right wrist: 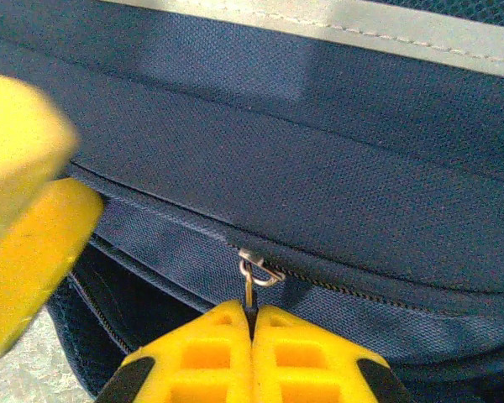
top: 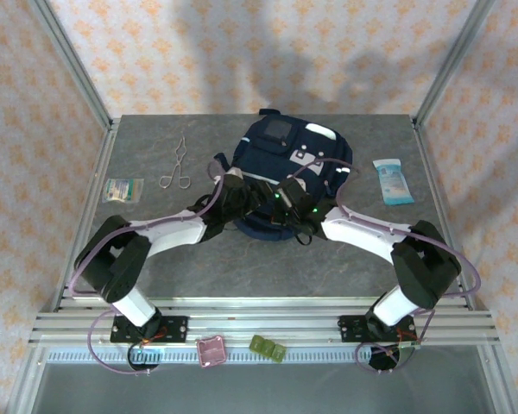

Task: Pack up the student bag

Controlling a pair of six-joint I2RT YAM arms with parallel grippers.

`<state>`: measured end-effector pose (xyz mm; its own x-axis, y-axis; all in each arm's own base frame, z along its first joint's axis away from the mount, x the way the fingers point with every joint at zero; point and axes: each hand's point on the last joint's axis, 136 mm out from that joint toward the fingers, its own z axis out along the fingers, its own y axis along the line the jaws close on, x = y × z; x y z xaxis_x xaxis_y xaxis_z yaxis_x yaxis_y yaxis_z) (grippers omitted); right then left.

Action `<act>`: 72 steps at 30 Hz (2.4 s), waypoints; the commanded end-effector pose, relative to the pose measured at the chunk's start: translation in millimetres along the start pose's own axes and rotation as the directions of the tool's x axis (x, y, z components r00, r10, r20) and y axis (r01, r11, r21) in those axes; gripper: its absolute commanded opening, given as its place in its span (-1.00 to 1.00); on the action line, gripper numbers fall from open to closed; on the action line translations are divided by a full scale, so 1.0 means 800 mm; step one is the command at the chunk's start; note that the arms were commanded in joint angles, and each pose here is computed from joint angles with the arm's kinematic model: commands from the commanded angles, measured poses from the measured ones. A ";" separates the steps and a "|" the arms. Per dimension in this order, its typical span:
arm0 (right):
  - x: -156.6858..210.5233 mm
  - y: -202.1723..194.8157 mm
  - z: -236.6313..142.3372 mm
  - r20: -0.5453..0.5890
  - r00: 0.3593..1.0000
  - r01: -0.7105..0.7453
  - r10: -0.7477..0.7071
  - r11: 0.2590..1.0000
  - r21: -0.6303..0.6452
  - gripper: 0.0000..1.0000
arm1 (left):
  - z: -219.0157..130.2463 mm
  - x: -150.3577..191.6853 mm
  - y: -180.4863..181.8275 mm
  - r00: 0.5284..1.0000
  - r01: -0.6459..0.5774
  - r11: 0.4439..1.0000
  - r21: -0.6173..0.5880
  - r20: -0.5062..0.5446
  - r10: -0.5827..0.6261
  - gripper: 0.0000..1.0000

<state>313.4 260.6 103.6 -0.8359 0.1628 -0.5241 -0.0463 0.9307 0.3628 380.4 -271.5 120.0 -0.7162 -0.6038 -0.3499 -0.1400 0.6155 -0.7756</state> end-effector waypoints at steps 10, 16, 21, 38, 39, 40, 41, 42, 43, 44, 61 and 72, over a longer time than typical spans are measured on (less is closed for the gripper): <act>0.008 -0.013 0.005 0.007 0.999 0.033 -0.034 0.999 0.024 -1.00 | 0.041 -0.018 0.017 0.998 0.046 0.995 -0.086 0.046 -0.042 -1.00; 0.018 -0.068 0.003 -0.008 1.000 0.025 -0.024 0.982 0.187 -1.00 | 0.028 -0.034 0.021 0.996 0.040 0.995 -0.095 0.089 -0.031 -1.00; 0.019 -0.120 -0.008 -0.002 1.000 0.003 -0.002 0.950 0.313 -1.00 | 0.018 -0.055 0.035 0.993 0.038 0.992 -0.119 0.118 -0.024 -1.00; -0.076 -0.196 -0.031 0.287 0.945 -0.272 0.156 0.863 0.426 -1.00 | 0.026 -0.078 0.096 0.990 0.020 0.962 -0.271 0.141 0.019 -1.00; -0.082 -0.193 -0.029 0.298 0.942 -0.276 0.157 0.867 0.415 -1.00 | 0.026 -0.077 0.097 0.990 0.021 0.962 -0.271 0.139 0.018 -1.00; -0.089 -0.186 -0.026 0.306 0.938 -0.279 0.163 0.877 0.390 -1.00 | 0.026 -0.075 0.097 0.991 0.020 0.963 -0.269 0.135 0.017 -1.00; -0.094 -0.177 -0.024 0.301 0.939 -0.277 0.169 0.890 0.362 -1.00 | 0.025 -0.075 0.095 0.991 0.021 0.965 -0.262 0.135 0.015 -1.00; -0.096 -0.167 -0.023 0.291 0.941 -0.266 0.171 0.906 0.329 -1.00 | 0.024 -0.075 0.094 0.991 0.022 0.966 -0.257 0.133 0.013 -1.00; -0.097 -0.161 -0.022 0.283 0.944 -0.258 0.172 0.917 0.303 -1.00 | 0.023 -0.075 0.092 0.991 0.019 0.968 -0.251 0.131 0.015 -1.00; -0.097 -0.156 -0.022 0.274 0.946 -0.253 0.175 0.925 0.283 -1.00 | 0.022 -0.076 0.088 0.991 0.012 0.970 -0.244 0.131 0.021 -1.00; -0.095 -0.099 -0.088 0.273 0.949 -0.160 0.156 0.987 -0.007 0.26 | -0.070 -0.152 -0.046 0.916 -0.265 0.952 -0.150 0.268 0.297 0.29; -0.195 -0.118 -0.162 0.546 0.828 -0.237 0.127 0.962 0.136 0.99 | -0.206 -0.198 -0.035 0.734 -0.366 0.840 -0.401 0.430 0.526 0.99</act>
<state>367.1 134.7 220.7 -0.5278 0.4258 -0.7349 0.1365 0.8965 0.4214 395.3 -146.9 301.1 -0.3161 -0.4646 -0.8272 -0.0050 0.8727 -0.4883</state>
